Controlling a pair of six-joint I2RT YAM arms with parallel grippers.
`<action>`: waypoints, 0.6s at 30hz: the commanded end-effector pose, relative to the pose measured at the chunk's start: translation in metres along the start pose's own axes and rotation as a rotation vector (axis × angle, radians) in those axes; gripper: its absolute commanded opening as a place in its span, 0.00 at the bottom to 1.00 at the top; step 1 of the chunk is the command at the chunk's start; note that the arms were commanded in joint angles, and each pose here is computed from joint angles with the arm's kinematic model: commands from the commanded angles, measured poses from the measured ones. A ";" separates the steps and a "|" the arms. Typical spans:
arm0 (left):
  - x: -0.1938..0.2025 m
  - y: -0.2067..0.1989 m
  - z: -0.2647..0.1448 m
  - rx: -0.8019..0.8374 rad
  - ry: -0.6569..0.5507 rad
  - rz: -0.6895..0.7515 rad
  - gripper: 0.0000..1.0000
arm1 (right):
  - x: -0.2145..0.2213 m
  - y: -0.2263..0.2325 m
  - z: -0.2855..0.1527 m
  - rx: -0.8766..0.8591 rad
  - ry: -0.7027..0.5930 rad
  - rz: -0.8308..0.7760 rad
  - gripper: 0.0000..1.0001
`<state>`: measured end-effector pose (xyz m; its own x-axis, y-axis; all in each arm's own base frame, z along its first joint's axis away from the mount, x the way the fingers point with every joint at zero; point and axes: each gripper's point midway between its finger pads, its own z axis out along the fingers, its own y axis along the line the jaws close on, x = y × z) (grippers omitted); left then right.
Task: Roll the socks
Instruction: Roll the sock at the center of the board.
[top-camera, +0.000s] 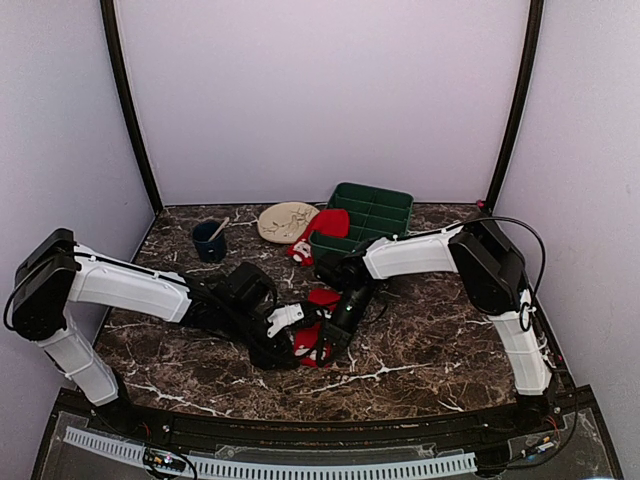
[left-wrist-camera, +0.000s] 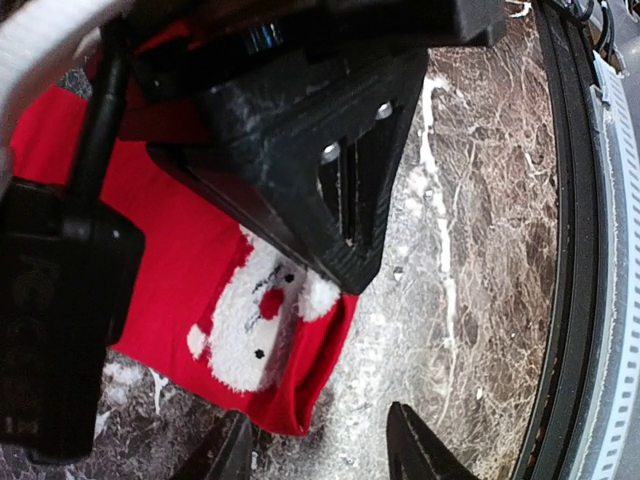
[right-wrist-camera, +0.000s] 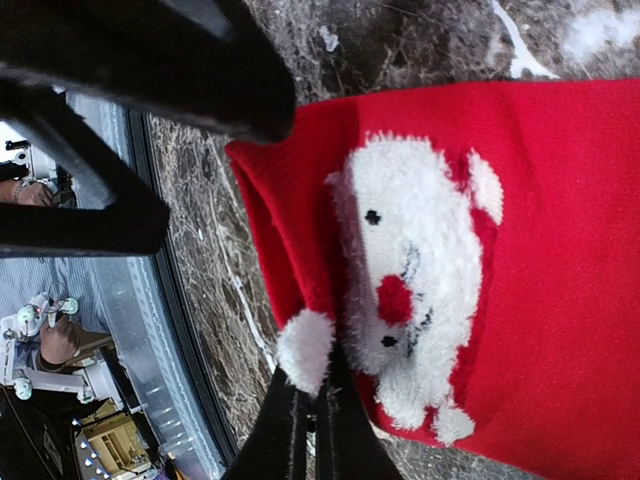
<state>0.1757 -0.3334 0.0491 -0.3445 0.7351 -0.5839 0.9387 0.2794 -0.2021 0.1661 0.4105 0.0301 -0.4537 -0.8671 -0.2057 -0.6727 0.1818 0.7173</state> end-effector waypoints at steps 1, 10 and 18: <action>0.001 -0.002 0.003 0.013 0.027 0.027 0.47 | -0.004 0.002 -0.003 -0.031 -0.011 -0.006 0.00; -0.004 0.004 0.013 -0.005 0.034 0.041 0.37 | -0.004 0.002 -0.002 -0.044 -0.009 -0.006 0.00; -0.005 0.003 0.014 0.006 0.032 0.036 0.28 | -0.002 -0.001 0.000 -0.048 -0.004 0.006 0.00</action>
<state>0.1808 -0.3396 0.0331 -0.3277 0.7681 -0.5502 0.9448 0.2684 -0.1880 0.1657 0.4096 0.0293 -0.4557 -0.8671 -0.2013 -0.6565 0.1746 0.7338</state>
